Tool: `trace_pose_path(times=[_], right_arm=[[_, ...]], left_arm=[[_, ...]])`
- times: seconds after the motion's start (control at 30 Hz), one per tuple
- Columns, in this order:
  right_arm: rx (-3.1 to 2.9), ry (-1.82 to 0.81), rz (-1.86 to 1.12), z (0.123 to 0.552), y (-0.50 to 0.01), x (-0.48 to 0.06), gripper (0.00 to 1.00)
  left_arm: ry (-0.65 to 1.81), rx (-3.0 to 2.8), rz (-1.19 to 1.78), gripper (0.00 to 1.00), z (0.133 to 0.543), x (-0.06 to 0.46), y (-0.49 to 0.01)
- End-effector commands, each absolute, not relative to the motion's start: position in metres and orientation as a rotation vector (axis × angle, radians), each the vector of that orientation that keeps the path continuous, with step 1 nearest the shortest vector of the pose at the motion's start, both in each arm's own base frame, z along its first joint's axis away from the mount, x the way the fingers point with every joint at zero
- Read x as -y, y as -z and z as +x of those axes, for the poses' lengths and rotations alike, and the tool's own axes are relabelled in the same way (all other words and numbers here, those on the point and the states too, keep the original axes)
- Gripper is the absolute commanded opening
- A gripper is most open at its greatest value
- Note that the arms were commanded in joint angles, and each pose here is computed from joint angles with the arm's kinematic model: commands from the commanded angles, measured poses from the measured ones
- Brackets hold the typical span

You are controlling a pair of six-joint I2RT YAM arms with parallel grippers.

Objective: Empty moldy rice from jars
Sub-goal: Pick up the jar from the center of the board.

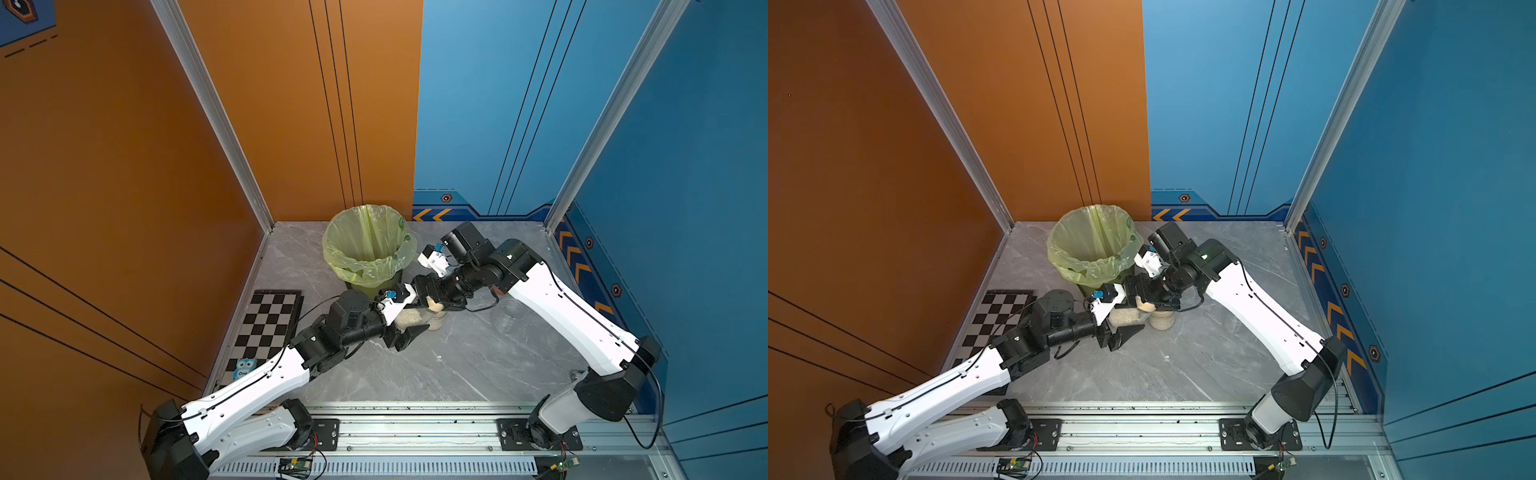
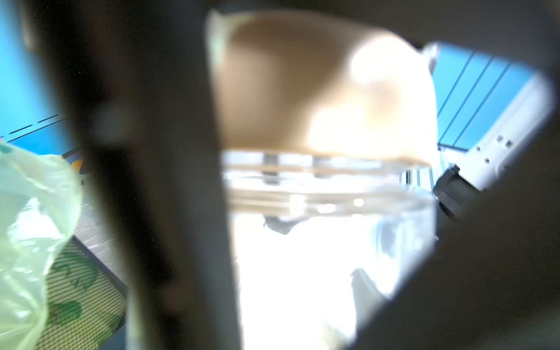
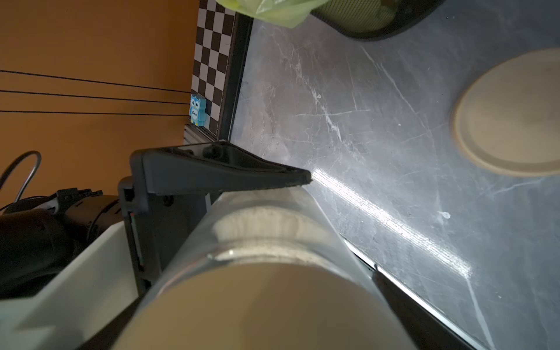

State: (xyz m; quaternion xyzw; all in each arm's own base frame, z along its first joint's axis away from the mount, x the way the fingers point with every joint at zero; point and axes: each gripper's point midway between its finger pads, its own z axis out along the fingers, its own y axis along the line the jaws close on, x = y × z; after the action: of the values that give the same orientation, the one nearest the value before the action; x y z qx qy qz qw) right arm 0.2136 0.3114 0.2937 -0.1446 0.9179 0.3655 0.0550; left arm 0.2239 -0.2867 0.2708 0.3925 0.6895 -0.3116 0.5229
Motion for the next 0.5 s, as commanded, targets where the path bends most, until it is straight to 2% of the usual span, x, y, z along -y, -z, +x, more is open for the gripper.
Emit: trace_pose_path(times=[0.0, 0.27, 0.47], right_arm=[[-2.793, -1.135, -0.580, 0.184, -0.298, -0.308, 1.00], [-2.730, -1.109, -0.562, 0.189, -0.302, -0.300, 1.00], [-2.601, -1.110, -0.428, 0.213, -0.321, -0.294, 1.00]], left_arm=[[0.751, -1.633, 0.745, 0.00, 0.248, 0.270, -0.298], [0.768, -1.647, 0.679, 0.00, 0.255, 0.256, -0.302], [0.780, -1.645, 0.657, 0.00, 0.255, 0.250, -0.305]])
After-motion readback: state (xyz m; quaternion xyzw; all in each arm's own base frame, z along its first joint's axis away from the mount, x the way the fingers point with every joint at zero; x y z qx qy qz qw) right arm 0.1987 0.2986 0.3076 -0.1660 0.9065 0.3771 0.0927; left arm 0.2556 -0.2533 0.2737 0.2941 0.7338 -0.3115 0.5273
